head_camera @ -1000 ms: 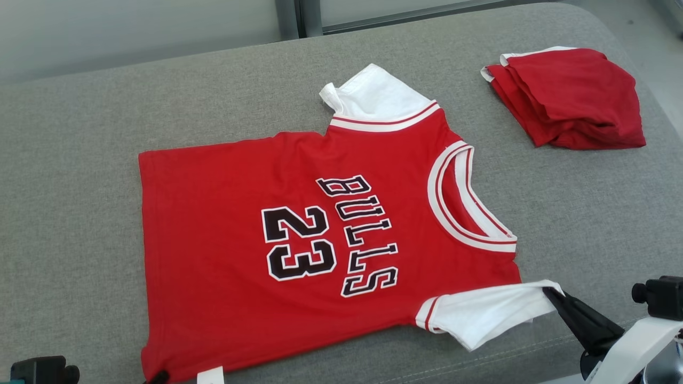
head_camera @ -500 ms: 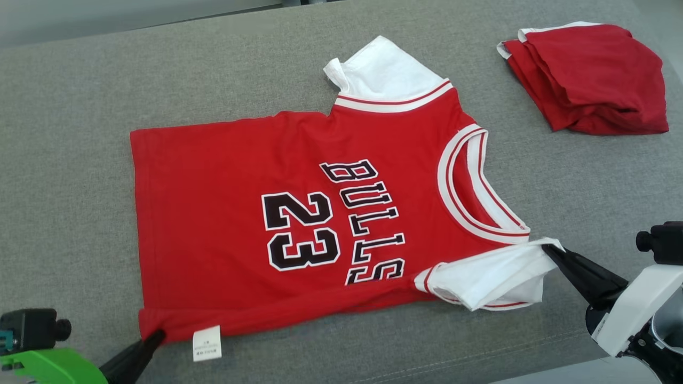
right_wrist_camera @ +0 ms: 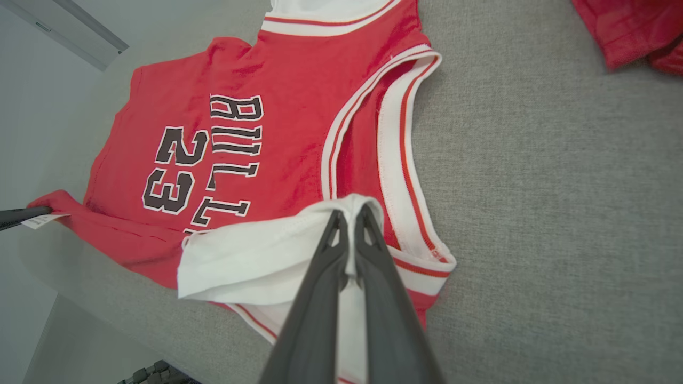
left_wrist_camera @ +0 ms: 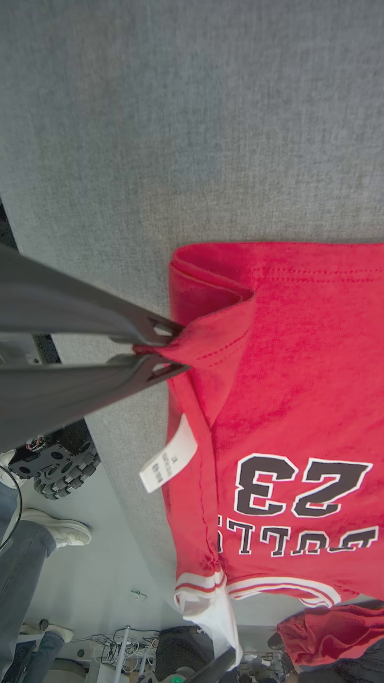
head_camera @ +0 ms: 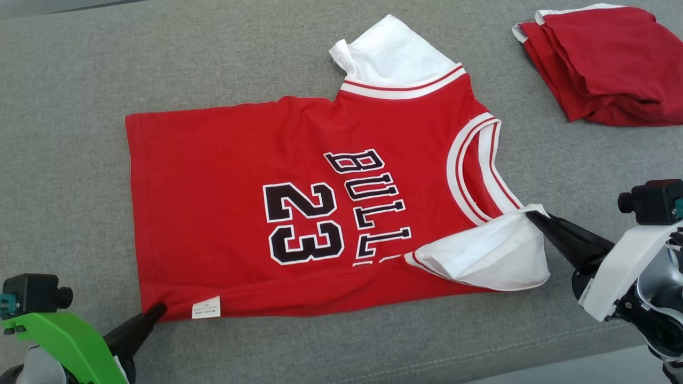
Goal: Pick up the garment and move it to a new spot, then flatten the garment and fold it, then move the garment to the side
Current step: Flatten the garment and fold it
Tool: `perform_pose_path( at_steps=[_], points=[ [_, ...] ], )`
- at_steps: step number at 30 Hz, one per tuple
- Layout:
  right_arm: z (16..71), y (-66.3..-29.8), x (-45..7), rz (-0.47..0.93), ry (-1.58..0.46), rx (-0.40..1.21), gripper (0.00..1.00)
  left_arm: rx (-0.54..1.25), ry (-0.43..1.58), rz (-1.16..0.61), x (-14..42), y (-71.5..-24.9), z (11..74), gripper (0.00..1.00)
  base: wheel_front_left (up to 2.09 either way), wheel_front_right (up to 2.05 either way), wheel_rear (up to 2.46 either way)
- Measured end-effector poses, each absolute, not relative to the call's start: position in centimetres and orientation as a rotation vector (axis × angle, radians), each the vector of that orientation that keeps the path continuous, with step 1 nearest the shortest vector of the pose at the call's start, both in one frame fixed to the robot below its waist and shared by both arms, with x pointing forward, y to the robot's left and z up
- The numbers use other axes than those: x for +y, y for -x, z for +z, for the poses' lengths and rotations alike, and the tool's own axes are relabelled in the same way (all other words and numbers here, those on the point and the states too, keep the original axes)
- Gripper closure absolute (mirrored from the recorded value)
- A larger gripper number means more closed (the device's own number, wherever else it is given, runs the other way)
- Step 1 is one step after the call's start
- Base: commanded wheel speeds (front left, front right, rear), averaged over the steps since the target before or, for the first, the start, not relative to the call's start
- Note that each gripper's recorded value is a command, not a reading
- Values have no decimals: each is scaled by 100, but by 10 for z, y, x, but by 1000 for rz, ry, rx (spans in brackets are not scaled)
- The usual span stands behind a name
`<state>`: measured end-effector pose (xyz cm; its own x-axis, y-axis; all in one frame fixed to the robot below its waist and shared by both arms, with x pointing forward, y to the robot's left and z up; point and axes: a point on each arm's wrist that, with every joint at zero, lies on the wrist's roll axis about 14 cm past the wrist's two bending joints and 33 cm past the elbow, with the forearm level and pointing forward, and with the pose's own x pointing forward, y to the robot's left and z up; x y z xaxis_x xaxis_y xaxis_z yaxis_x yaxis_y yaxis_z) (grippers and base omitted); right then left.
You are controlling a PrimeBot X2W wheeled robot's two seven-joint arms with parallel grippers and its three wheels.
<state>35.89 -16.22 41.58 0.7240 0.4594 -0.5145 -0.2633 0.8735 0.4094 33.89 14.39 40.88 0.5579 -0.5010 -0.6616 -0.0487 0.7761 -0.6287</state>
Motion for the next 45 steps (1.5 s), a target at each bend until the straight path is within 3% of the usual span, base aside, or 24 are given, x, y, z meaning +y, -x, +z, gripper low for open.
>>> perform_pose_path(
  at_steps=[28, 31, 32, 33, 34, 35, 36, 37, 38, 45],
  points=[
    [399, -391, -148, 442, -305, 704, 100, 1019, 642, -251, 145, -364, 385, 100, 0, 0, 0],
    [397, -393, -149, 435, -302, 710, 100, 1008, 635, -249, 146, -369, 386, 92, 0, 0, 0],
    [397, -395, -150, 433, -301, 708, 100, 1005, 635, -248, 146, -370, 386, 82, 0, 0, 0],
    [397, -396, -150, 432, -301, 706, 98, 1005, 636, -247, 146, -371, 386, 73, 0, 0, 0],
    [397, -397, -150, 429, -300, 702, 85, 1006, 638, -245, 146, -371, 385, 62, 0, 0, 0],
    [398, -399, -151, 424, -302, 693, 58, 1006, 635, -240, 147, -371, 384, 52, 0, 0, 0],
    [399, -402, -152, 420, -299, 679, 18, 1006, 627, -232, 148, -372, 383, 22, 0, 0, 0],
    [401, -404, -153, 417, -292, 668, 0, 1005, 615, -226, 150, -372, 382, 12, 0, 0, 0],
    [402, -407, -154, 412, -289, 660, 0, 996, 608, -218, 152, -374, 382, 0, 0, 0, 0],
    [400, -410, -156, 393, -291, 647, 0, 915, 613, -206, 154, -392, 394, 0, 0, 0, 0]
  ],
)
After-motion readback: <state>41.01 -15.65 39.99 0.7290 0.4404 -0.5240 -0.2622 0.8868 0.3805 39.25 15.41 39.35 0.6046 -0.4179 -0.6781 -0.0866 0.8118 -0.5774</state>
